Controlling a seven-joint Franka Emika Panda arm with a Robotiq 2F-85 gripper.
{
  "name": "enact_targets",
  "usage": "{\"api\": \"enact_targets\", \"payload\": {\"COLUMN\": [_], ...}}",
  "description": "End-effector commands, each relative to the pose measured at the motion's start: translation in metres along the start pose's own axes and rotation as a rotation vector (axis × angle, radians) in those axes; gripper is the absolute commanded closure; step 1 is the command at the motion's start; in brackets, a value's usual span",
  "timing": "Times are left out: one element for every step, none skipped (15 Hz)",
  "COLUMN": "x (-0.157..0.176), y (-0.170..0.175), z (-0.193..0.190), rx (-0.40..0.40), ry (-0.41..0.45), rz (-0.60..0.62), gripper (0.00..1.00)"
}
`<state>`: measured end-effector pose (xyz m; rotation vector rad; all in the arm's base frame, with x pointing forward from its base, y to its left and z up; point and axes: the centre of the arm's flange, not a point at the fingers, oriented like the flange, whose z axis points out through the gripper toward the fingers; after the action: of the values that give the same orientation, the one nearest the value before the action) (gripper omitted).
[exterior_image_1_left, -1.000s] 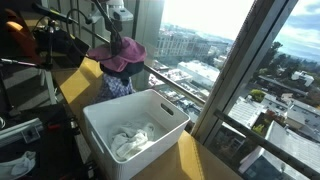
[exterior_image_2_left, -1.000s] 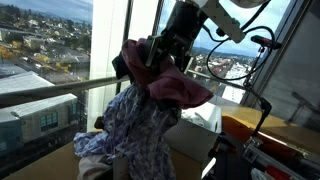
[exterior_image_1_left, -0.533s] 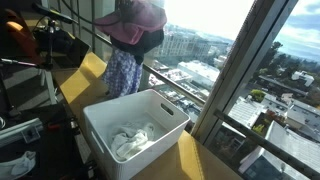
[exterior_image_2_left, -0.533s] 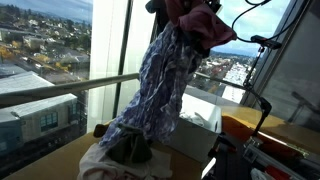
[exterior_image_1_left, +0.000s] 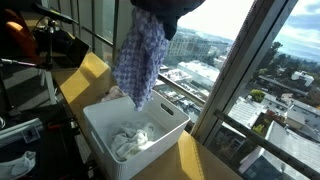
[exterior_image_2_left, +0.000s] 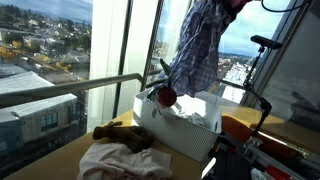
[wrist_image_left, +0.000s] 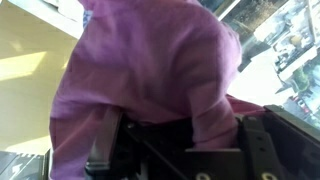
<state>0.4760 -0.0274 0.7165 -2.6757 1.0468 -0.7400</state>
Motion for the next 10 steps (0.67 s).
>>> {"api": "enact_targets", "payload": {"x": [0.063, 0.075, 0.08, 0.081, 0.076, 0.07, 0.062, 0.056, 0.05, 0.044], "y": [0.029, 0.037, 0.046, 0.052, 0.053, 0.054, 0.051, 0.05, 0.048, 0.047], "z": [-0.071, -0.086, -0.095, -0.099, -0.098, -0.096, -0.09, -0.083, -0.074, -0.064], "rx": [0.014, 0.012, 0.011, 0.008, 0.004, 0.003, 0.001, 0.001, -0.001, -0.005], "ry": [0.056, 0.069, 0.078, 0.085, 0.085, 0.086, 0.083, 0.077, 0.067, 0.053], "rz": [0.037, 0.047, 0.052, 0.054, 0.051, 0.047, 0.041, 0.037, 0.032, 0.025], "gripper": [0.99, 0.99, 0.99, 0.99, 0.99, 0.99, 0.99, 0.99, 0.99, 0.99]}}
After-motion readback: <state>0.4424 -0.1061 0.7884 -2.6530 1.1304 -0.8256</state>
